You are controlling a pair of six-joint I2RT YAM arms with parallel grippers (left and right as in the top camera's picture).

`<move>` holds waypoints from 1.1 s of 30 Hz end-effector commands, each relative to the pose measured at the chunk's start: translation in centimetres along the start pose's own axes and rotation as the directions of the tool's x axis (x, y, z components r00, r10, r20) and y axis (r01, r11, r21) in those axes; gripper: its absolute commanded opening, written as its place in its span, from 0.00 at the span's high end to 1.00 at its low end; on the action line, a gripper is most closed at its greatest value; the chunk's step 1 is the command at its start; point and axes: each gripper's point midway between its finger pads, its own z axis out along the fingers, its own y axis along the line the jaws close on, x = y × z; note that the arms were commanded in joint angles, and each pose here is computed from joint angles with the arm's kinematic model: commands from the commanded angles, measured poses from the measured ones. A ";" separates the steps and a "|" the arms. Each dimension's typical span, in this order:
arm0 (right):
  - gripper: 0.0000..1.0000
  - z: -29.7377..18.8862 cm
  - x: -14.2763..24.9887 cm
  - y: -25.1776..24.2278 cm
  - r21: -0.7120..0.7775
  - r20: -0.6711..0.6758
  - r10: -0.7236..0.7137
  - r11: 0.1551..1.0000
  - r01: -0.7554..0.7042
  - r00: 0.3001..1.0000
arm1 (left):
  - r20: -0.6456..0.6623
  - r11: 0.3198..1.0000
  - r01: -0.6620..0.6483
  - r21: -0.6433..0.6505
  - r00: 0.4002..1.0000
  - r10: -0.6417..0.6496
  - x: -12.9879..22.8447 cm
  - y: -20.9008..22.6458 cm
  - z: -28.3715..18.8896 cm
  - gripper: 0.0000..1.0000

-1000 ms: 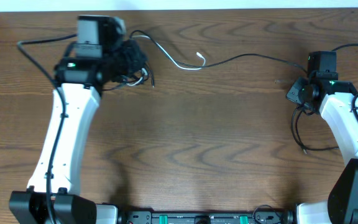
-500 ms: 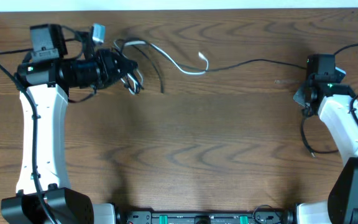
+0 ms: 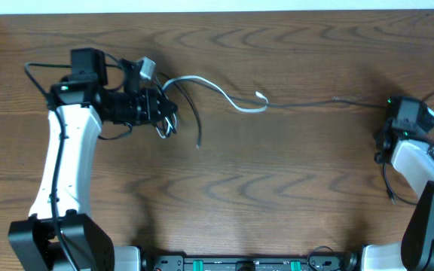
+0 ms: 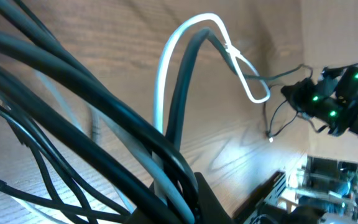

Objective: Untangle cables
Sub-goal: 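Carry the bundle up-left with the left gripper, stretching the cable apart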

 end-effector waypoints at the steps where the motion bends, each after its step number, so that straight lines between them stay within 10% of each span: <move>1: 0.99 1.1 0.8 -1.0 -0.017 -0.017 0.091 0.996 -0.092 0.996 | -0.033 0.999 -0.037 -0.007 0.999 0.036 1.3 1.0 1.9 0.93; 8: 0.93 1.3 1.3 1.0 -0.167 -0.070 0.079 0.982 -0.090 0.994 | -0.081 0.990 -0.138 0.021 0.987 0.139 4.0 1.9 5.4 0.92; 14: 0.37 0.4 2.0 4.1 -0.352 -0.102 -0.043 0.936 0.004 0.994 | -0.104 0.986 -0.162 0.031 0.981 0.165 5.6 2.3 7.3 0.92; 21: 0.02 -1.2 2.1 6.6 -0.497 -0.105 -0.168 0.862 0.095 0.980 | -0.123 0.985 -0.169 0.020 0.978 0.170 6.1 2.3 7.6 0.92; 33: 0.01 -8.1 0.8 9.6 -0.676 -0.250 -0.353 0.730 0.098 0.901 | -0.118 0.984 -0.177 0.021 0.977 0.178 5.9 2.2 7.7 0.92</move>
